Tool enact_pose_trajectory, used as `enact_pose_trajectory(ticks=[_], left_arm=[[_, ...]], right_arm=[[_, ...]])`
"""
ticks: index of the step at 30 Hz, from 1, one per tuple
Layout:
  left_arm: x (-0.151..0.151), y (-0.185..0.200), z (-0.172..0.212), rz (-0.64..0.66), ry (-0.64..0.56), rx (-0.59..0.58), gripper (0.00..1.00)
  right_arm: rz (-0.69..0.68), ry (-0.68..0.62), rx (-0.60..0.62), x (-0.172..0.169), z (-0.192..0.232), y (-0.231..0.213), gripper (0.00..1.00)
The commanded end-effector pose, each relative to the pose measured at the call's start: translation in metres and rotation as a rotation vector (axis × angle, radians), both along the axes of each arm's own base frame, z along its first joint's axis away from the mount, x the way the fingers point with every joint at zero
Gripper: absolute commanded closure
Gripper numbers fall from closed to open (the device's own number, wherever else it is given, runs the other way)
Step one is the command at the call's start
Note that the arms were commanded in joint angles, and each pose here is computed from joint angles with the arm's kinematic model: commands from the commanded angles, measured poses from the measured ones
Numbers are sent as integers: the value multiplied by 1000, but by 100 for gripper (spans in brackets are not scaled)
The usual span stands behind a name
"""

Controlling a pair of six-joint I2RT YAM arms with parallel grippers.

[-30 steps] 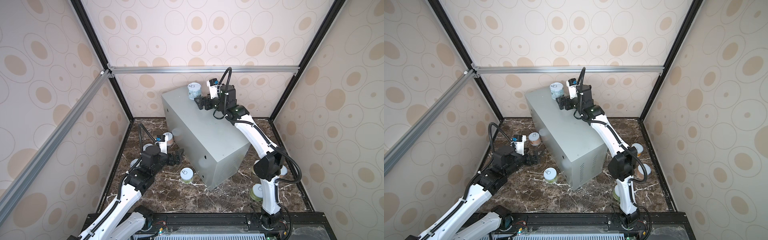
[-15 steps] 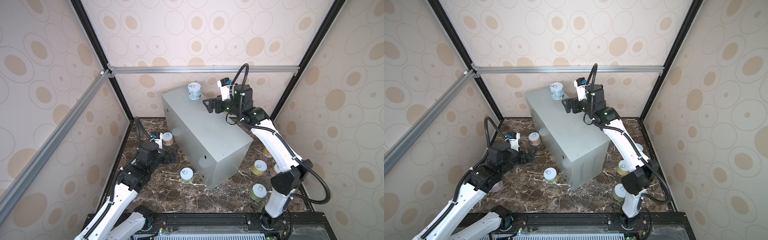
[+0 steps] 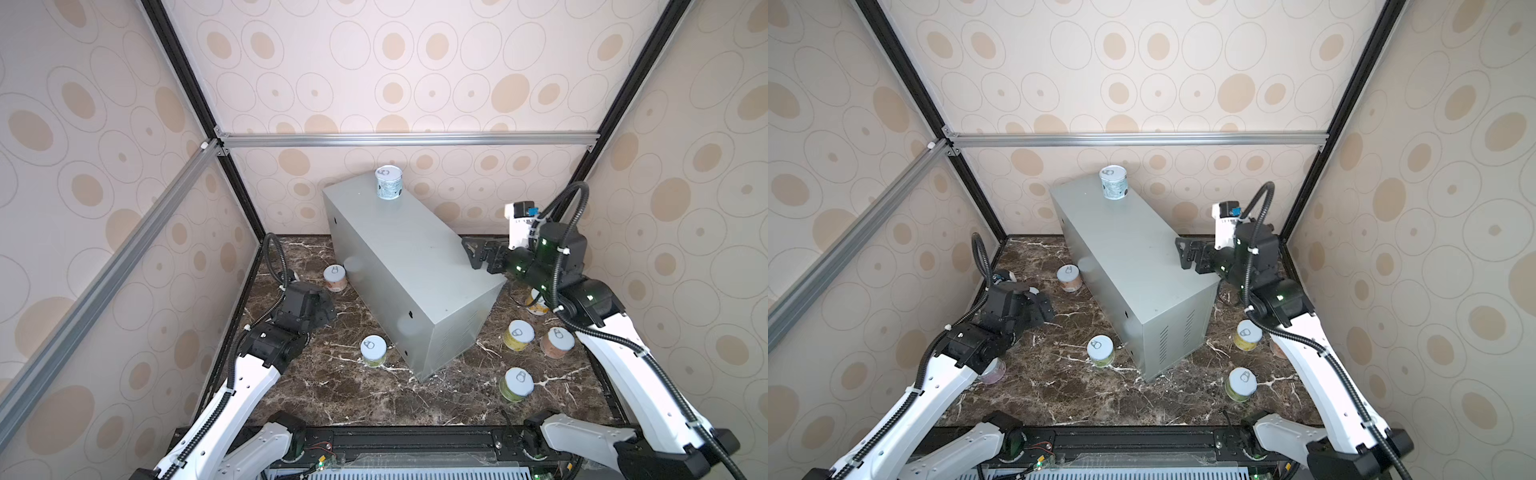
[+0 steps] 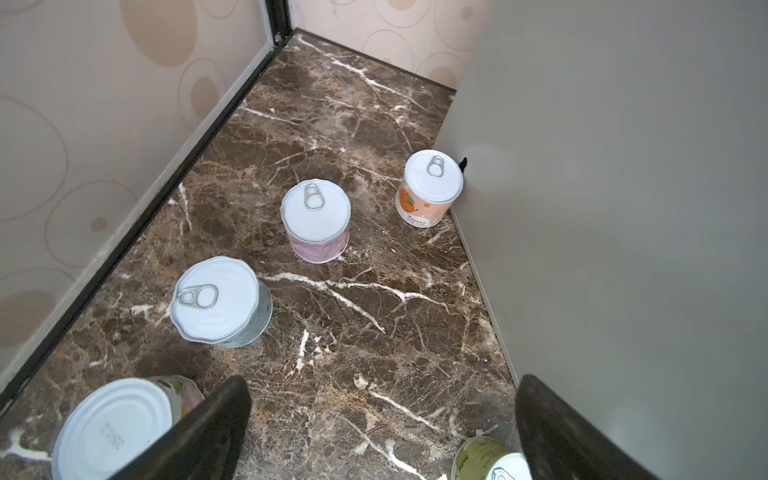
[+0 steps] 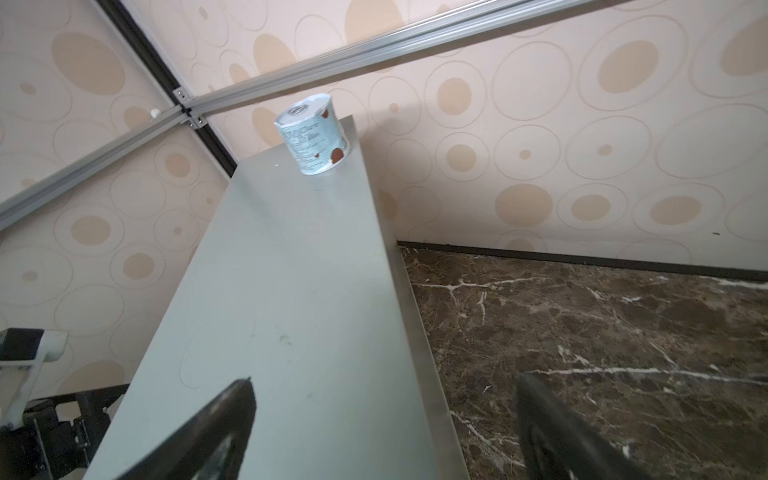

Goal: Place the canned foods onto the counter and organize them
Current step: 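Withdraw the right gripper toward the yellow can while the left gripper draws back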

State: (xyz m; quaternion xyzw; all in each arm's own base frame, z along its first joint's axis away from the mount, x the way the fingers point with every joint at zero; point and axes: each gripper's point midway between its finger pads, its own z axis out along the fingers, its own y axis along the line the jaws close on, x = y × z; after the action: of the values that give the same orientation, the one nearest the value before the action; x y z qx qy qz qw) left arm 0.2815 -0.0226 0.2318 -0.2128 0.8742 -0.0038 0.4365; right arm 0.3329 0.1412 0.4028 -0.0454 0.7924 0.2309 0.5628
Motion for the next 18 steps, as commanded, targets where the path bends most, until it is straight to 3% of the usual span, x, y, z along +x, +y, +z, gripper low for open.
enact_pose_trajectory(ticks=[1, 8, 18], left_arm=[[0, 20, 7, 107, -1, -76, 1], [14, 32, -28, 72, 114, -48, 1], [17, 78, -64, 307, 181, -62, 1]], right_arm=[[-160, 22, 88, -3, -15, -40, 1], [-339, 116, 263, 5, -81, -99, 1], [-425, 216, 396, 35, -184, -117, 1]])
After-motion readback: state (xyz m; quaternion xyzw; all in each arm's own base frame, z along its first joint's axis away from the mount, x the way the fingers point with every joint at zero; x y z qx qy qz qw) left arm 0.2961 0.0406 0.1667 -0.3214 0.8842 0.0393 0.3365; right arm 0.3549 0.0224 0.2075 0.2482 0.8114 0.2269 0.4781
